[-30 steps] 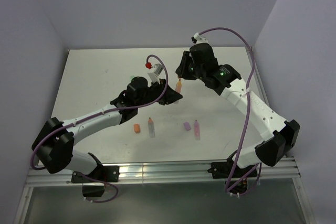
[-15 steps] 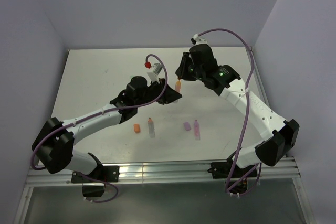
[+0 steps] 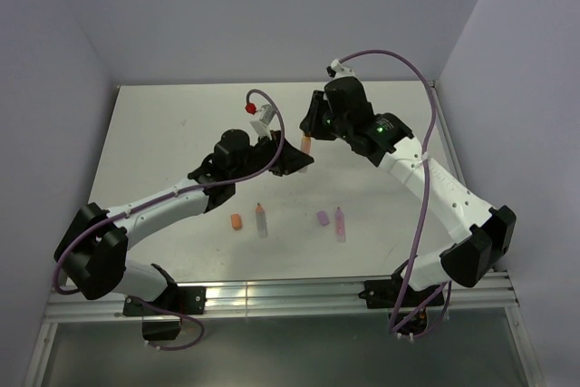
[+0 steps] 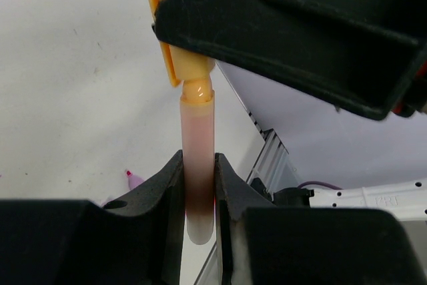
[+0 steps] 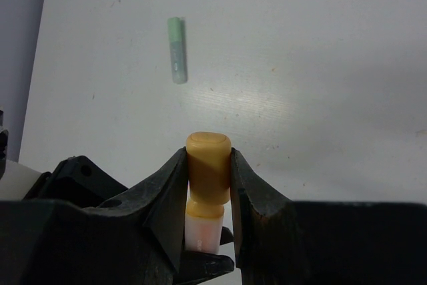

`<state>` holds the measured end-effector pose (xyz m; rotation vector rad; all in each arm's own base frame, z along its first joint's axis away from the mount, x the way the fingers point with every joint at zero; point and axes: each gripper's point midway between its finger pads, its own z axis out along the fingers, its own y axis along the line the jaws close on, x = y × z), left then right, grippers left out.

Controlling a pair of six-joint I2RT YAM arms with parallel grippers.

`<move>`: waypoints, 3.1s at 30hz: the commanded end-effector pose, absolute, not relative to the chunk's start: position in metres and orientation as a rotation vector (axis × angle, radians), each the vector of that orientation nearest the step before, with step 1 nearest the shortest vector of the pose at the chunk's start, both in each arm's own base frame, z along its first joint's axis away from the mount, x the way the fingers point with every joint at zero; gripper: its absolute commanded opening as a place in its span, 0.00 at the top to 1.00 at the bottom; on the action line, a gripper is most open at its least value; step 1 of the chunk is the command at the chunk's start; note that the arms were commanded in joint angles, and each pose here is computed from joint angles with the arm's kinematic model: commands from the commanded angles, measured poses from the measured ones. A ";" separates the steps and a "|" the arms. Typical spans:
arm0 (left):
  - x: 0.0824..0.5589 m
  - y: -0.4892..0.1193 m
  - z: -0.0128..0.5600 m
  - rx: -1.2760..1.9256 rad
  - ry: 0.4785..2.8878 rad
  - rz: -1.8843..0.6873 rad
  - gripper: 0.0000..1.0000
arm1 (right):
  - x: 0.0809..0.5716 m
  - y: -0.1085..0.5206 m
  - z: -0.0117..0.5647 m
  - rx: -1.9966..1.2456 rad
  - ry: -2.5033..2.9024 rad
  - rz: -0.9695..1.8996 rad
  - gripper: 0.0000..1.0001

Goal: Insert the pens into the pen caps

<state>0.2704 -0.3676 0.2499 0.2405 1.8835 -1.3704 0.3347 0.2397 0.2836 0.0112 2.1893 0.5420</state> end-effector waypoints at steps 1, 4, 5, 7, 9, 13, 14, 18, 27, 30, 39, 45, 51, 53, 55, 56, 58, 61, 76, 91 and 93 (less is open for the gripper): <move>0.275 -0.367 0.281 0.215 1.758 -1.422 1.00 | 0.332 0.252 0.285 -0.023 2.176 0.561 1.00; 0.278 -0.366 0.288 0.193 1.726 -1.429 1.00 | 0.328 0.256 0.287 -0.034 2.175 0.566 1.00; 0.278 -0.366 0.288 0.188 1.728 -1.434 1.00 | 0.328 0.256 0.287 -0.031 2.173 0.559 1.00; 0.282 -0.366 0.288 0.173 1.730 -1.423 1.00 | 0.324 0.260 0.287 -0.041 2.175 0.566 1.00; 0.282 -0.364 0.286 0.158 1.725 -1.419 1.00 | 0.320 0.258 0.290 -0.036 2.168 0.552 1.00; 0.286 -0.356 0.296 0.129 1.685 -1.383 1.00 | 0.310 0.259 0.292 -0.048 2.156 0.531 1.00; 0.286 -0.354 0.297 0.129 1.678 -1.373 1.00 | 0.306 0.258 0.292 -0.056 2.155 0.520 1.00; 0.282 -0.341 0.312 0.130 1.604 -1.340 1.00 | 0.293 0.259 0.291 -0.079 2.142 0.490 1.00; 0.257 -0.308 0.359 0.177 1.408 -1.300 1.00 | 0.252 0.254 0.295 -0.180 2.070 0.553 1.00; 0.251 -0.303 0.368 0.192 1.366 -1.299 1.00 | 0.241 0.256 0.299 -0.184 2.054 0.584 1.00; 0.241 -0.294 0.390 0.231 1.294 -1.280 1.00 | 0.219 0.271 0.304 -0.215 2.023 0.570 1.00; 0.246 -0.289 0.397 0.220 1.284 -1.230 1.00 | 0.201 0.288 0.299 -0.283 2.039 0.534 1.00; 0.248 -0.282 0.417 0.223 1.236 -1.177 1.00 | 0.185 0.298 0.280 -0.368 2.066 0.530 1.00; 0.248 -0.280 0.424 0.221 1.219 -1.169 1.00 | 0.180 0.299 0.274 -0.387 2.077 0.537 1.00; 0.250 -0.279 0.427 0.220 1.212 -1.156 1.00 | 0.176 0.300 0.272 -0.397 2.077 0.549 1.00; 0.249 -0.278 0.433 0.217 1.198 -1.158 1.00 | 0.174 0.300 0.270 -0.401 2.079 0.550 1.00; 0.250 -0.279 0.437 0.223 1.188 -1.156 1.00 | 0.171 0.301 0.269 -0.420 2.080 0.550 1.00; 0.248 -0.280 0.442 0.232 1.173 -1.165 1.00 | 0.169 0.302 0.264 -0.435 2.090 0.535 1.00; 0.210 -0.310 0.374 0.436 1.432 -1.268 0.69 | 0.266 0.235 0.377 0.015 1.899 0.439 1.00; 0.224 -0.218 0.351 0.054 1.656 -0.916 0.50 | 0.391 0.296 0.304 -0.178 1.908 0.488 1.00; 0.223 -0.216 0.352 0.056 1.670 -0.900 0.50 | 0.415 0.314 0.279 -0.206 1.943 0.491 1.00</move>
